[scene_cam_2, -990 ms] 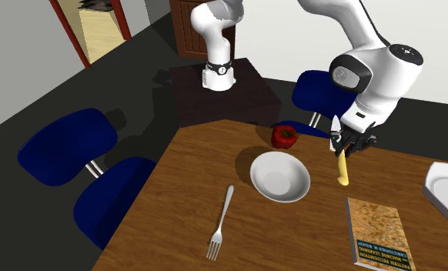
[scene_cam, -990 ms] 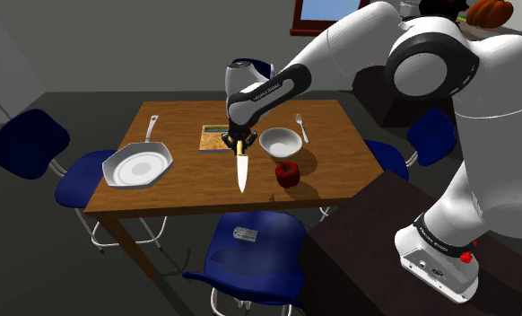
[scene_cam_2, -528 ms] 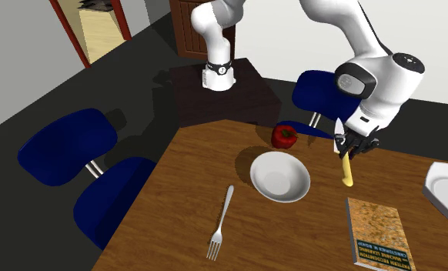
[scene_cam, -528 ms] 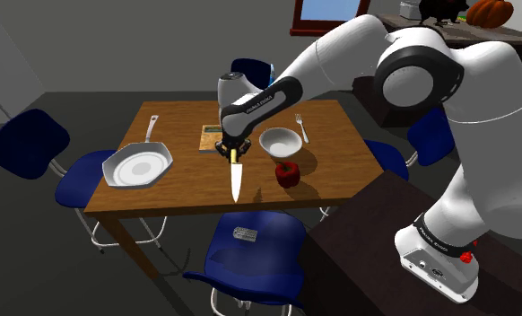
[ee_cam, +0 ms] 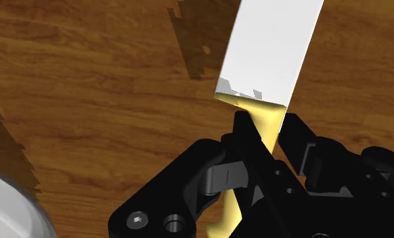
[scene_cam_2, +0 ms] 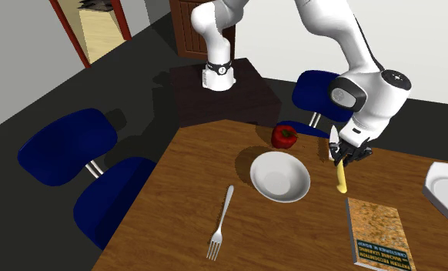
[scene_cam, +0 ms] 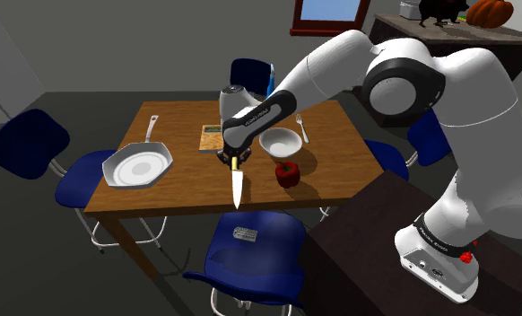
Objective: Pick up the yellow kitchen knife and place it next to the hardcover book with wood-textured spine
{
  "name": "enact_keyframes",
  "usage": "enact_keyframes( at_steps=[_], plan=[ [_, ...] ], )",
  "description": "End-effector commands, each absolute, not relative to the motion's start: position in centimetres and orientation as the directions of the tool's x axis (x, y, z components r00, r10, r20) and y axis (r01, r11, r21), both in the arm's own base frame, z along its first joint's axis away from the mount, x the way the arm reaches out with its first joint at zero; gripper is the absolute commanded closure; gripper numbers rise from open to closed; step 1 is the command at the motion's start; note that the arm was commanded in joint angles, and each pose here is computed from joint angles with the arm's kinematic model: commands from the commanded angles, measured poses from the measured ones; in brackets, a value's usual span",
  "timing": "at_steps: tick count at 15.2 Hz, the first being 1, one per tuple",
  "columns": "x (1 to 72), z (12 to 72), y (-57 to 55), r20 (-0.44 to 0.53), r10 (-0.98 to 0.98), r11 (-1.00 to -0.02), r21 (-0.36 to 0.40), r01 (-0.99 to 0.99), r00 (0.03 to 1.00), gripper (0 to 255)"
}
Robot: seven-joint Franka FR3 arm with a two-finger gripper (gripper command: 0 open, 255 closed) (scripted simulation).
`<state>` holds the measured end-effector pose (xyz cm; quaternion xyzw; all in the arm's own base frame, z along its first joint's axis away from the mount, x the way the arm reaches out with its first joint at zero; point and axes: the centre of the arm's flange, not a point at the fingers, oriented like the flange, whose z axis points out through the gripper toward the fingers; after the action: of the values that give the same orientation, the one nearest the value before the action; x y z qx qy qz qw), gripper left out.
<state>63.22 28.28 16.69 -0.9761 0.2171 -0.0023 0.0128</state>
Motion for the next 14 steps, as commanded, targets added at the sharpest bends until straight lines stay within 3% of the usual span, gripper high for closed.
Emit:
enact_keyframes(
  at_steps=[1, 9, 10, 14],
  plan=[
    [63.17, 15.55, 28.42, -0.001, -0.424, -0.905, -0.026, -0.424, 0.906, 255],
    [63.17, 15.55, 28.42, -0.001, -0.424, -0.905, -0.026, -0.424, 0.906, 255],
    [63.17, 15.55, 28.42, -0.001, -0.424, -0.905, -0.026, -0.424, 0.906, 0],
    [63.17, 15.55, 28.42, -0.001, -0.424, -0.905, -0.026, -0.424, 0.906, 0]
  ],
)
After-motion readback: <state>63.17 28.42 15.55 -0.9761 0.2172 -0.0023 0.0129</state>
